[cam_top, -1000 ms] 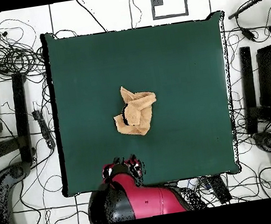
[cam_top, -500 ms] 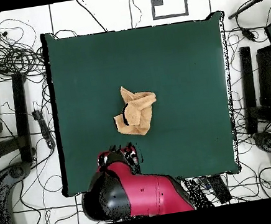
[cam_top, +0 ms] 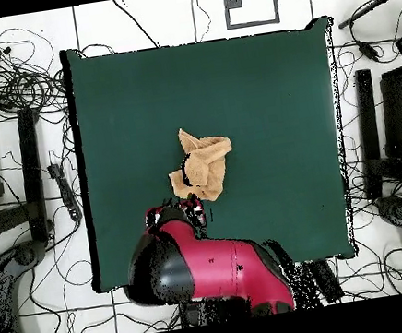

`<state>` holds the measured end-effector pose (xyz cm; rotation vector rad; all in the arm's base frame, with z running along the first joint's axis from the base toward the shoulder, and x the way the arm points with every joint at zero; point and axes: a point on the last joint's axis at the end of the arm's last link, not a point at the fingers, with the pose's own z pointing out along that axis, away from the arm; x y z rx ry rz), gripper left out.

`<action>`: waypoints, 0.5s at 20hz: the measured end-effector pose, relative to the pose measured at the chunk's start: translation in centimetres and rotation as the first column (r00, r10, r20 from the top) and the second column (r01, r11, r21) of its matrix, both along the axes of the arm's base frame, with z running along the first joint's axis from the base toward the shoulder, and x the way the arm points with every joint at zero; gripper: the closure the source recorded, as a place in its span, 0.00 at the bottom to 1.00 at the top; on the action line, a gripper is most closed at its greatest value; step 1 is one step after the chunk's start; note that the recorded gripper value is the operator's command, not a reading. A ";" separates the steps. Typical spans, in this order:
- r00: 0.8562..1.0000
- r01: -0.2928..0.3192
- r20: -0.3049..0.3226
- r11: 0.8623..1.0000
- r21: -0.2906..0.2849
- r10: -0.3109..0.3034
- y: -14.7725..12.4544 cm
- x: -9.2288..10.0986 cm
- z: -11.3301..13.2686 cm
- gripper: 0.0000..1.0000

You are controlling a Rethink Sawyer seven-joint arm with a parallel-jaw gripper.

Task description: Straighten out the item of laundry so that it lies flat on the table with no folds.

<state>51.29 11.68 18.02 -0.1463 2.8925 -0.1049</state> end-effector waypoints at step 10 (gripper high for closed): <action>0.999 0.000 -0.038 1.000 0.001 0.000 -0.1 0.7 -0.9 0.00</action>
